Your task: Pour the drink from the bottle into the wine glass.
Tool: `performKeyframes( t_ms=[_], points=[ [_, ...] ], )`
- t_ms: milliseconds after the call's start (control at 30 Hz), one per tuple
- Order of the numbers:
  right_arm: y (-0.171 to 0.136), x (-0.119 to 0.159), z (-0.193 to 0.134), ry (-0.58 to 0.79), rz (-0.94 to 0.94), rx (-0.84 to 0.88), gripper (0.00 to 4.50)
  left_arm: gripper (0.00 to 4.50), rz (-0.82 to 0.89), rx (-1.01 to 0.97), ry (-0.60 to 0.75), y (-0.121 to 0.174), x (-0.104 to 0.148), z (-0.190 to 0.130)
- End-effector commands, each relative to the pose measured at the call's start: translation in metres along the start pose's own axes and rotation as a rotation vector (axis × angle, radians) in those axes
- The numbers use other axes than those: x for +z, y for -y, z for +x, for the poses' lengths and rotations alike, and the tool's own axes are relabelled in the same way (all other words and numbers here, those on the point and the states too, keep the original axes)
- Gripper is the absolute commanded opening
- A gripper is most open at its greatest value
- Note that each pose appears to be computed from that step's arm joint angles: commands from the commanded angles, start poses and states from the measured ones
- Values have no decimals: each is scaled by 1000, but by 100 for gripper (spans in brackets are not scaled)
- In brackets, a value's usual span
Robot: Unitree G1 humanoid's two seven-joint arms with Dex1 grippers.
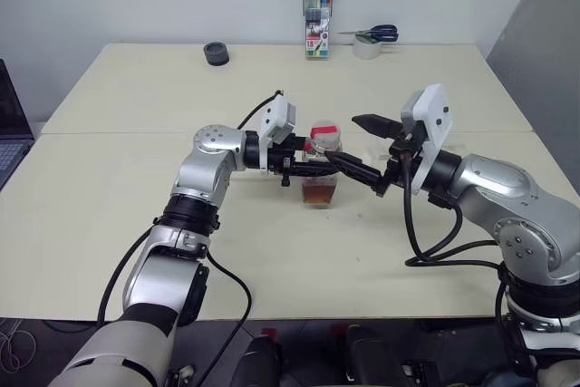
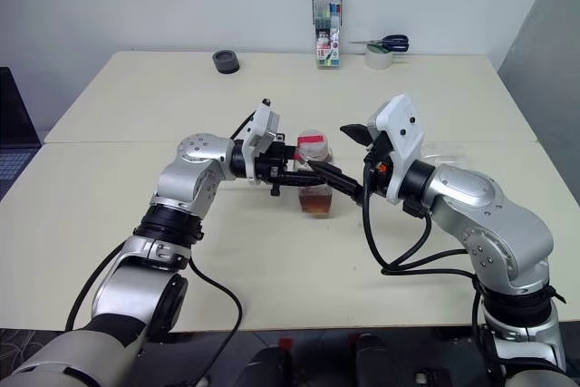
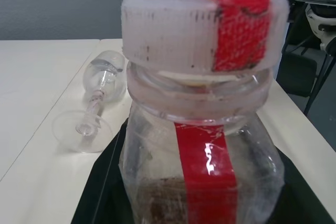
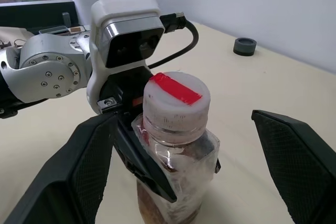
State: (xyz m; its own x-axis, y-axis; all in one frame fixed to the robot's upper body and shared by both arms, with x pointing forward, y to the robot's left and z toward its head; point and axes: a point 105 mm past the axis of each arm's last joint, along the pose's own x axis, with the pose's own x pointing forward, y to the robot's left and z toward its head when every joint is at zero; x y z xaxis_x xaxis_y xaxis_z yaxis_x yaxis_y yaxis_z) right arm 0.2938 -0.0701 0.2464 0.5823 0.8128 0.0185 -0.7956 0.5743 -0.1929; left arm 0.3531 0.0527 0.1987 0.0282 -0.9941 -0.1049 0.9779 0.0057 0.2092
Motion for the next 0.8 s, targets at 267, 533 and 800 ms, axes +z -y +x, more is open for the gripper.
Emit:
performKeyframes(
  t_ms=[267, 533, 800],
  points=[
    [-2, 15, 15, 62, -16, 50, 431, 176, 76, -18, 22, 2, 14, 0],
    [-2, 14, 20, 60, -21, 62, 394, 176, 75, -16, 22, 2, 13, 0],
    [-6, 13, 22, 51, -53, 65, 182, 176, 76, -17, 24, 2, 12, 1]
  ],
)
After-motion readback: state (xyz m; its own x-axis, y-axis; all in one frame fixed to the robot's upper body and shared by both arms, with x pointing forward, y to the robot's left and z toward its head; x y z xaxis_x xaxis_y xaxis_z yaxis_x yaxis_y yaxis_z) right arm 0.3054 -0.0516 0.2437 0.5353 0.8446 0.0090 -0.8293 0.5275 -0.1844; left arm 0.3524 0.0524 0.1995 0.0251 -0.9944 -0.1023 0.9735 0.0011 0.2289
